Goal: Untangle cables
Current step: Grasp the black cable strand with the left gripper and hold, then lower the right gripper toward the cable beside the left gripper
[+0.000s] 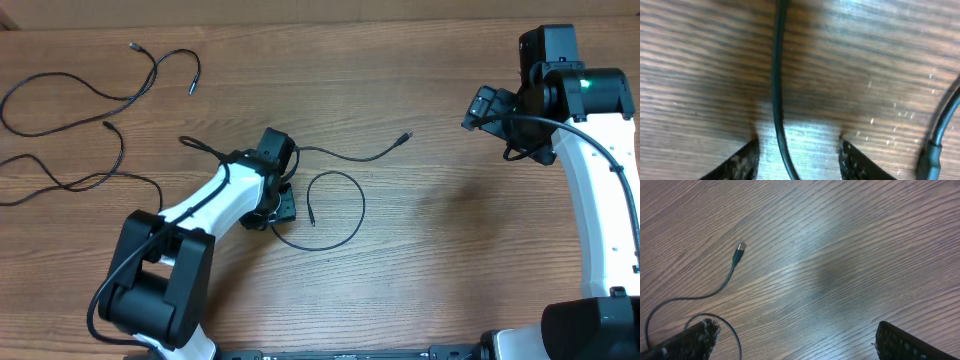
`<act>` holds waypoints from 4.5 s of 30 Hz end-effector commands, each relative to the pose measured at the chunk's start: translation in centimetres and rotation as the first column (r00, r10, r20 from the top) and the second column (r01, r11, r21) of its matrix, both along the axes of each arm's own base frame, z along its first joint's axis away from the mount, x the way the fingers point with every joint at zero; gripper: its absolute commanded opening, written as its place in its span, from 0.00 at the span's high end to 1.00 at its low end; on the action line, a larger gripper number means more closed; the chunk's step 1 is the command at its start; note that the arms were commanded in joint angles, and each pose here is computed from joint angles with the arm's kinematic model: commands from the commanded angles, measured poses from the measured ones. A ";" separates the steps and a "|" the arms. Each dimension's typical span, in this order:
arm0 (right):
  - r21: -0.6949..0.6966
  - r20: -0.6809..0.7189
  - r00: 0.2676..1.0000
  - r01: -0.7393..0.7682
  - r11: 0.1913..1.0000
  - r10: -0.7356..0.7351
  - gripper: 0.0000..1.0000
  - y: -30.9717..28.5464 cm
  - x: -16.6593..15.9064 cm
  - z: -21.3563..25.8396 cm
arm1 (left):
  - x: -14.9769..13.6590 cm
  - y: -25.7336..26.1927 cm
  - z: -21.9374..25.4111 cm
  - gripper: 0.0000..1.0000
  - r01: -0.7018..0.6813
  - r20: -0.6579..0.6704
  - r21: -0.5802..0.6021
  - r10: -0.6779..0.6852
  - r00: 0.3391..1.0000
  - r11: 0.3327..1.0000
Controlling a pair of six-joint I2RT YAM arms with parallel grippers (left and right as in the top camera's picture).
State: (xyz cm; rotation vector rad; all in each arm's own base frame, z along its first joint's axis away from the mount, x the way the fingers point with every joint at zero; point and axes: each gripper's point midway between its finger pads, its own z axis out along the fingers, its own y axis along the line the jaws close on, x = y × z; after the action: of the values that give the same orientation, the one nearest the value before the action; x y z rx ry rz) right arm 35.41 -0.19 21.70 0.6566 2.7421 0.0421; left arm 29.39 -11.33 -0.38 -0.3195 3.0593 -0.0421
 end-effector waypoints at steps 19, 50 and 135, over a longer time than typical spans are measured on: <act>-0.012 0.017 1.000 0.009 1.000 -0.009 0.00 -0.3 0.3 0.4 | -3.6 1.8 -3.7 0.56 -0.032 -0.095 0.053 0.037 0.995 0.998; -0.012 0.017 1.000 0.009 1.000 -0.009 0.00 -0.3 0.3 0.4 | -4.3 0.3 3.0 0.96 -0.024 -0.088 -0.057 0.019 0.996 0.998; 0.226 0.093 0.684 -0.722 0.654 0.723 0.00 27.7 -9.9 -14.8 | -5.3 2.6 -3.9 0.96 -0.240 -0.211 0.030 0.240 0.948 0.970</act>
State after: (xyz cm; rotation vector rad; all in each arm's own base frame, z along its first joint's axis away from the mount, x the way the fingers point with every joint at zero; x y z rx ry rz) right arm 25.53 27.60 7.13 -0.4563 2.8249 0.5676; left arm 26.58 -9.55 -0.61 -0.7156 3.0923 -0.1189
